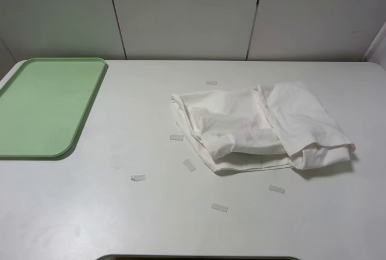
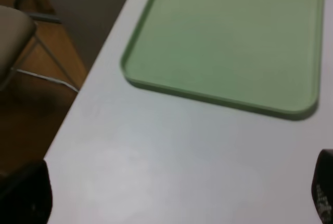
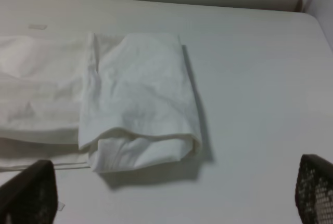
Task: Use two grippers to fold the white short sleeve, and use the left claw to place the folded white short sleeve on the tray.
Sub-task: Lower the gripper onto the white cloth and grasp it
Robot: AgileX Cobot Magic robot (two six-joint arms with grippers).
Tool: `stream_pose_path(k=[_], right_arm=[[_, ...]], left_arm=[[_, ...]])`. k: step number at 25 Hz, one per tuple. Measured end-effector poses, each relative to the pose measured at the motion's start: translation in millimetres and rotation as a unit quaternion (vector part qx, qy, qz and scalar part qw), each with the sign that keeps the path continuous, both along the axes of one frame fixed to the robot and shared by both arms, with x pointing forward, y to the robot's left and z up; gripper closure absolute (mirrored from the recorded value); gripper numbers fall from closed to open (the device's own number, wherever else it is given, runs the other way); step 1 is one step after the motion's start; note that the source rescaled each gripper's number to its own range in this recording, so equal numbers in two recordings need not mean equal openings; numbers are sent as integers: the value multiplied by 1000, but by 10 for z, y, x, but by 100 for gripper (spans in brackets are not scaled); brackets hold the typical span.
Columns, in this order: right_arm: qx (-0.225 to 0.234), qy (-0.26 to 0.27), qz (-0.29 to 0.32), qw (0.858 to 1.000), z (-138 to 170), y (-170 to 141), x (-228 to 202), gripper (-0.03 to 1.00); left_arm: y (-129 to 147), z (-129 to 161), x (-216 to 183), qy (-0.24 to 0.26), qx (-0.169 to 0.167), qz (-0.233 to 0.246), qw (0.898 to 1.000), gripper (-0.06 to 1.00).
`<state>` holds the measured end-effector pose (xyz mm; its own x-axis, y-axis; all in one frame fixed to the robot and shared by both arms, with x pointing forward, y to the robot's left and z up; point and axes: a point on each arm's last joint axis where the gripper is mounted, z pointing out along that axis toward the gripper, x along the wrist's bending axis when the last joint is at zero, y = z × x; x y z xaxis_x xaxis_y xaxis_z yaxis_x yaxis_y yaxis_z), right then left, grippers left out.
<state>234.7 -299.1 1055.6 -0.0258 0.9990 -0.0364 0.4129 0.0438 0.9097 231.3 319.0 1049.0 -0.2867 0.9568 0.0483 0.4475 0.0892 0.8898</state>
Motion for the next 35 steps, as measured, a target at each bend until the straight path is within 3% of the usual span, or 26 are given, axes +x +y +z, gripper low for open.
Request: stream_pose_path(k=[8,12,15,21,25,26,30,35], right_arm=[[2,0,2,1000,0,5,0,-3],[2,0,2,1000,0,5,0,-3],[2,0,2,1000,0,5,0,-3],[2,0,2,1000,0,5,0,-3],[2,0,2,1000,0,5,0,-3],[2,0,2,1000,0,5,0,-3],[2,0,2,1000,0,5,0,-3],[2,0,2,1000,0,5,0,-3]], left_arm=[[6,1,-2,2,7,0,1000,-5],[-43,50,61,53,-7,-29,998,-5],[-69,254,322,113,-38,-46,992,-5],[-99,482,773,148,-80,-66,984,-4],[-169,394,1550,189,-162,-92,964,-4],[-169,394,1550,189,-162,-92,964,-4],[-368,144,2121,206,-215,-141,944,-3],[-655,-130,2463,224,-223,-179,932,-3]])
